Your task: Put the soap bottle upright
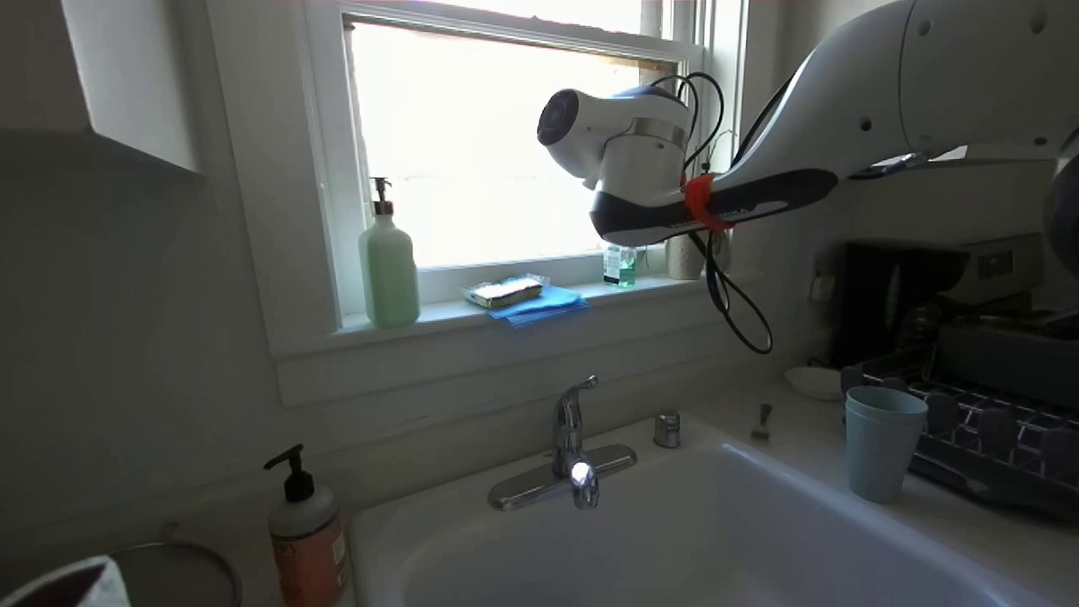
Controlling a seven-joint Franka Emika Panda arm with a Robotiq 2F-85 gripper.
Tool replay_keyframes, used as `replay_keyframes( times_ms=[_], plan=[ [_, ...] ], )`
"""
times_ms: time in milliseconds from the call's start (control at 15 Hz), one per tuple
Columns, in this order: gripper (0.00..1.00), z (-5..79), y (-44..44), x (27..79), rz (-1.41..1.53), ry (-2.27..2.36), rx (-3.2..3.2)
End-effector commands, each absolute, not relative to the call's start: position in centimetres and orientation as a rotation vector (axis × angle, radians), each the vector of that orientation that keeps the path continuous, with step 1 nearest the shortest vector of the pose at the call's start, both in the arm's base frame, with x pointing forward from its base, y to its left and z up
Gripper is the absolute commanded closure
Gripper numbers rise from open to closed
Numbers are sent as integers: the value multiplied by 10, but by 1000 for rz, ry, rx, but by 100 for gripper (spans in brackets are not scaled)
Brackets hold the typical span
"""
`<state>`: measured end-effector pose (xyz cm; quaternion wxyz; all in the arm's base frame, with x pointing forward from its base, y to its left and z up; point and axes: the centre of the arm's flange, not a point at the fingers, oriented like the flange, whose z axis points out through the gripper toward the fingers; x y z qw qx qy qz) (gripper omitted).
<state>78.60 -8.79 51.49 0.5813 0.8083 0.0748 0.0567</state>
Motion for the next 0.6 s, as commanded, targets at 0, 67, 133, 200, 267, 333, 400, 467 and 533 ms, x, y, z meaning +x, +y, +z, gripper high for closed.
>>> replay_keyframes(
  times_ms=[0,67,133,200,267,333,400,467,533],
  plan=[
    [0,534,-82,775,136,152,2007],
    [0,538,-81,773,146,142,2032],
    [0,544,-80,769,166,129,2066],
    [0,550,-80,766,194,107,2095],
    [0,557,-80,762,215,88,2126],
    [0,564,-82,758,241,61,2153],
    [0,572,-85,753,273,22,2183],
    [0,580,-87,749,302,-10,2213],
    [0,588,-90,744,323,-39,2251]
  ],
)
